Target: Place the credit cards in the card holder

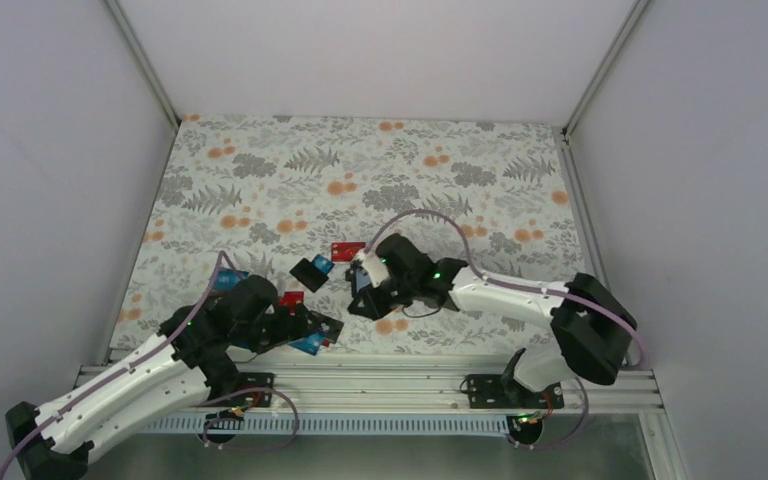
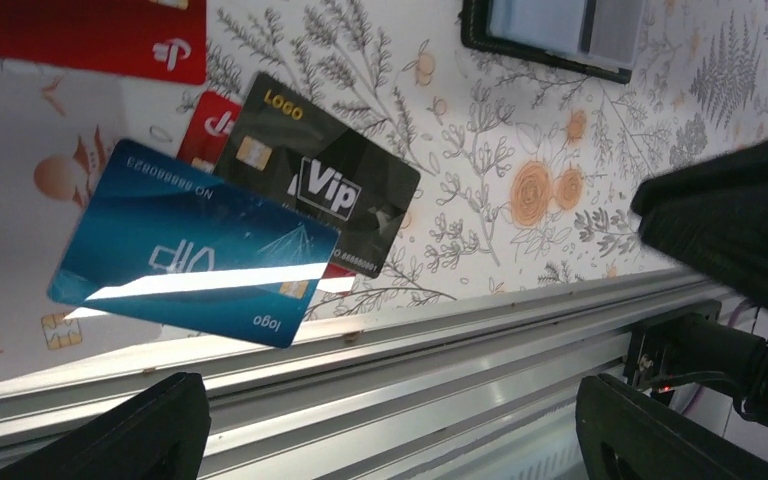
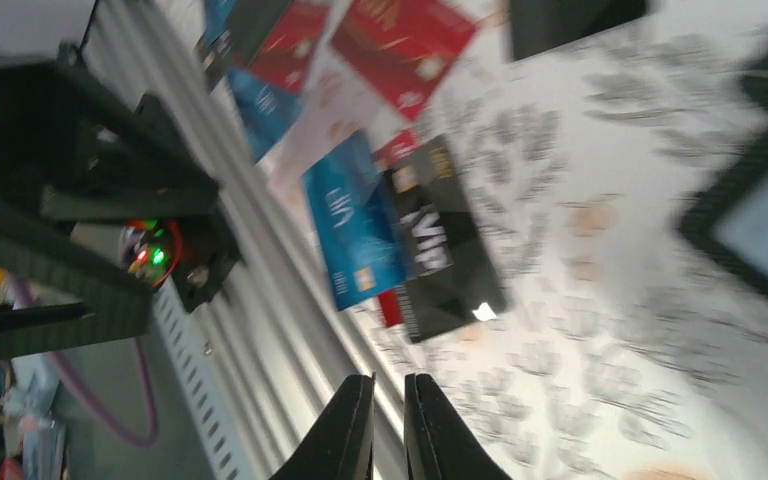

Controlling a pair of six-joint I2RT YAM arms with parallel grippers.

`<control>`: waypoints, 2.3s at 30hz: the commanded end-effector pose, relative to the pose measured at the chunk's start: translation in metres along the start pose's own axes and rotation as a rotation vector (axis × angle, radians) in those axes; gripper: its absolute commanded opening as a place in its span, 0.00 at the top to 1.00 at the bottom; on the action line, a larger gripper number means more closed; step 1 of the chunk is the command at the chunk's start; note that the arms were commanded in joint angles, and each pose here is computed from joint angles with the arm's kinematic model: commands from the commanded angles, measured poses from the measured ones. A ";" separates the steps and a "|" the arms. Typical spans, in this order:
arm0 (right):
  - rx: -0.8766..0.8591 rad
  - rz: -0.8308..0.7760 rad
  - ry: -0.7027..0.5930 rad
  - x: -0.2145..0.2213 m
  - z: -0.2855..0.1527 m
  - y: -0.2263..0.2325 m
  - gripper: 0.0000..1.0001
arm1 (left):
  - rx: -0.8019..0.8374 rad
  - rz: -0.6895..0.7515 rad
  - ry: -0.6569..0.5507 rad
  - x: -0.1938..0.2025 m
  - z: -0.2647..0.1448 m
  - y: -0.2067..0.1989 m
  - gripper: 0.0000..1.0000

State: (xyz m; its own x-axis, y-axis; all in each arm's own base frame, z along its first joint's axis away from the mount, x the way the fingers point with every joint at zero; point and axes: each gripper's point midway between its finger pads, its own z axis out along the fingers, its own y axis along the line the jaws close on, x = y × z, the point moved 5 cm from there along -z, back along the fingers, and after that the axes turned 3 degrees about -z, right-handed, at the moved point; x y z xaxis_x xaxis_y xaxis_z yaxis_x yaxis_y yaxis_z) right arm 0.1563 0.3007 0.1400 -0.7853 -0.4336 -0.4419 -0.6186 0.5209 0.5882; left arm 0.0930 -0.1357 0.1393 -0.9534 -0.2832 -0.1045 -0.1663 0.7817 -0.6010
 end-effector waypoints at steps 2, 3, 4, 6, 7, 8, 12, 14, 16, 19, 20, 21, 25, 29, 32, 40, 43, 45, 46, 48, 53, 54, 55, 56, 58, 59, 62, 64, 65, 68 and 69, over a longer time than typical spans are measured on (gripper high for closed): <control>-0.115 -0.144 0.029 -0.005 0.027 0.052 0.88 | -0.004 -0.100 0.041 0.013 0.006 0.019 0.10; -0.117 -0.153 0.042 -0.005 0.034 0.056 0.88 | -0.007 -0.110 0.042 0.014 0.007 0.021 0.11; -0.118 -0.158 0.054 -0.004 0.039 0.059 0.88 | -0.012 -0.121 0.036 0.014 0.007 0.024 0.12; -0.123 -0.164 0.074 -0.003 0.050 0.063 0.89 | -0.021 -0.146 0.019 0.014 0.007 0.028 0.13; -0.130 -0.167 0.082 -0.003 0.055 0.066 0.89 | -0.023 -0.157 0.009 0.013 0.007 0.030 0.14; -0.136 -0.169 0.092 -0.002 0.060 0.067 0.90 | -0.020 -0.170 0.000 0.012 0.008 0.031 0.14; -0.140 -0.165 0.153 0.008 0.083 0.063 0.92 | -0.010 -0.218 -0.003 0.013 0.016 0.036 0.18; -0.132 -0.162 0.174 0.010 0.092 0.060 0.93 | -0.018 -0.241 -0.001 0.014 0.020 0.040 0.20; -0.121 -0.157 0.190 0.012 0.100 0.055 0.93 | -0.029 -0.259 -0.005 0.014 0.022 0.043 0.23; -0.099 -0.154 0.209 0.014 0.109 0.048 0.94 | -0.046 -0.287 -0.013 0.014 0.026 0.049 0.25; -0.094 -0.154 0.213 0.014 0.112 0.046 0.94 | -0.046 -0.295 -0.013 0.014 0.028 0.050 0.26; -0.092 -0.154 0.216 0.015 0.114 0.045 0.95 | -0.044 -0.300 -0.014 0.014 0.029 0.050 0.27; -0.060 -0.149 0.201 0.010 0.119 0.037 0.95 | -0.042 -0.322 -0.019 0.013 0.036 0.051 0.30; -0.046 -0.131 0.188 0.004 0.120 0.028 0.95 | -0.031 -0.336 -0.024 0.011 0.042 0.049 0.33; -0.044 -0.123 0.185 0.002 0.119 0.023 0.95 | -0.042 -0.339 -0.016 0.011 0.048 0.050 0.34; -0.036 -0.109 0.200 0.003 0.125 0.009 0.96 | -0.061 -0.343 0.003 0.011 0.059 0.050 0.34; -0.025 -0.106 0.208 0.005 0.128 0.004 0.96 | -0.066 -0.344 0.018 0.012 0.063 0.051 0.34; -0.009 -0.105 0.209 0.007 0.128 0.001 0.96 | -0.081 -0.344 0.024 0.013 0.064 0.052 0.34; -0.002 -0.104 0.211 0.008 0.129 0.000 0.95 | -0.091 -0.344 0.025 0.014 0.063 0.053 0.34; 0.011 -0.102 0.212 0.009 0.129 -0.003 0.96 | -0.101 -0.337 0.024 0.013 0.061 0.051 0.34; -0.009 -0.097 0.198 0.006 0.122 0.001 0.96 | -0.119 -0.316 0.030 0.013 0.049 0.044 0.33; -0.025 -0.099 0.184 0.002 0.118 0.005 0.96 | -0.126 -0.311 0.035 0.014 0.047 0.044 0.33; -0.036 -0.099 0.178 -0.001 0.115 0.007 0.96 | -0.132 -0.306 0.042 0.015 0.046 0.044 0.33; -0.048 -0.102 0.164 -0.005 0.111 0.011 0.95 | -0.139 -0.302 0.046 0.015 0.044 0.044 0.33; -0.070 -0.104 0.144 -0.012 0.105 0.015 0.96 | -0.147 -0.294 0.055 0.017 0.042 0.044 0.33; -0.075 -0.102 0.135 -0.015 0.102 0.016 0.95 | -0.146 -0.294 0.057 0.017 0.041 0.044 0.32; -0.079 -0.093 0.119 -0.020 0.100 0.014 0.95 | -0.140 -0.298 0.063 0.019 0.042 0.047 0.32; -0.071 -0.082 0.117 -0.021 0.102 0.008 0.96 | -0.132 -0.301 0.064 0.019 0.043 0.047 0.32; -0.070 -0.076 0.123 -0.020 0.105 0.006 0.95 | -0.128 -0.300 0.066 0.020 0.044 0.047 0.33; -0.070 -0.065 0.138 -0.017 0.111 0.001 0.96 | -0.124 -0.302 0.065 0.020 0.046 0.047 0.32; -0.066 -0.060 0.147 -0.015 0.113 -0.002 0.96 | -0.127 -0.304 0.064 0.020 0.047 0.048 0.33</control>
State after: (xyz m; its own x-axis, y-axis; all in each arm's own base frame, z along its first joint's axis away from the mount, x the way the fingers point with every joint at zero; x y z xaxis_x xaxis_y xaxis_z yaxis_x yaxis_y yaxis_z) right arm 0.1622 0.3869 0.0753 -0.7279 -0.5713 -0.3791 -0.6635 0.4476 0.5995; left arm 0.0807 -0.1288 0.0738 -0.8652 -0.4911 0.1013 -0.4724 0.7306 -0.4931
